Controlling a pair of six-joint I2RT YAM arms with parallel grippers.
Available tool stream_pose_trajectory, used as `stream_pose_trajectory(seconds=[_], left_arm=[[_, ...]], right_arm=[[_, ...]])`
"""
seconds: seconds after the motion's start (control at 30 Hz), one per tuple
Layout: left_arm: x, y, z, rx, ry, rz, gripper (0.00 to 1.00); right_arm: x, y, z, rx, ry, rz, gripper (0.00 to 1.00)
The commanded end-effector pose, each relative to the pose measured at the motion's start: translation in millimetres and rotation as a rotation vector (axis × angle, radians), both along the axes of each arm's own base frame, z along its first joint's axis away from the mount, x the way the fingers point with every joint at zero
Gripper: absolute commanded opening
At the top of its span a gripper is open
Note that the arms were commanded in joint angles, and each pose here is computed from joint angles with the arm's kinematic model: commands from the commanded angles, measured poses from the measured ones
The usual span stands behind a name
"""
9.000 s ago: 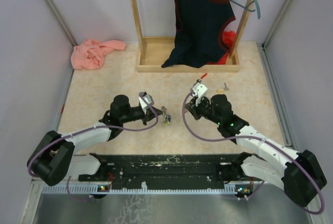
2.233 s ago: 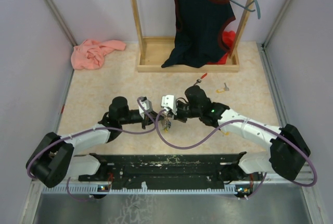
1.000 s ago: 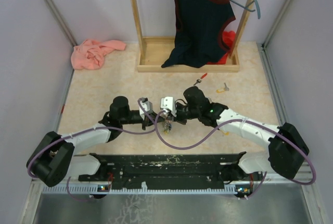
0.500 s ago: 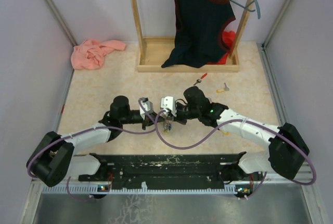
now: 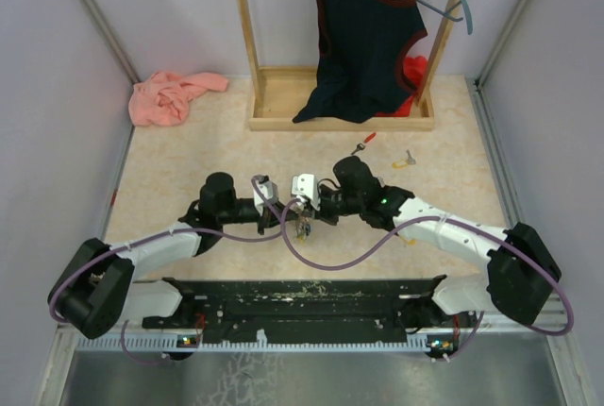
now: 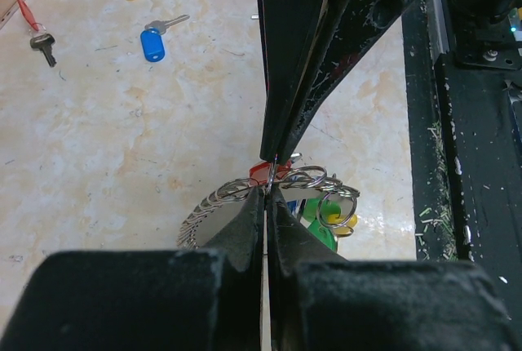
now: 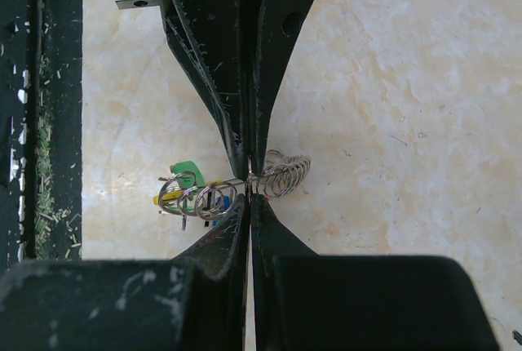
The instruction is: Put the keys on the keyring
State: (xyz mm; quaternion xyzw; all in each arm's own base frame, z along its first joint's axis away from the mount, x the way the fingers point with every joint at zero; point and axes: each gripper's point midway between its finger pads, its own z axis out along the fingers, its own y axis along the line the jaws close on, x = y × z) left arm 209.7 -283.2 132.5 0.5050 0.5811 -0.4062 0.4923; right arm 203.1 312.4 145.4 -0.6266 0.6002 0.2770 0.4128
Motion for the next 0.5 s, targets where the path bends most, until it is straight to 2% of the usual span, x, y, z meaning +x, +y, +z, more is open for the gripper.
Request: stream_pose_trajectory(seconds=[0.0,0.1,0.23,0.33,0.47], left_arm=[[7,-1,11,-0.018,-0.025,0.03,0.01],[9,1,13,-0.022,-0.032,0.056,0.01],[11,3,13,-0.028,-0.035,0.071,0.01],[12,4,12,-0.026,-0.035,0.077,0.01],[13,5,11,-0.026,-0.036,0.086,0.01]], right_arm=[[-5,26,45,0.156,-0.062,0.082,0.0],[-4,21,44,0.148,-0.07,0.063,0.0],[-5,17,44,0.144,-0.074,0.053,0.11],[-6,13,44,0.141,-0.079,0.042,0.25],[-4,4,43,0.135,-0.082,0.005,0.29]])
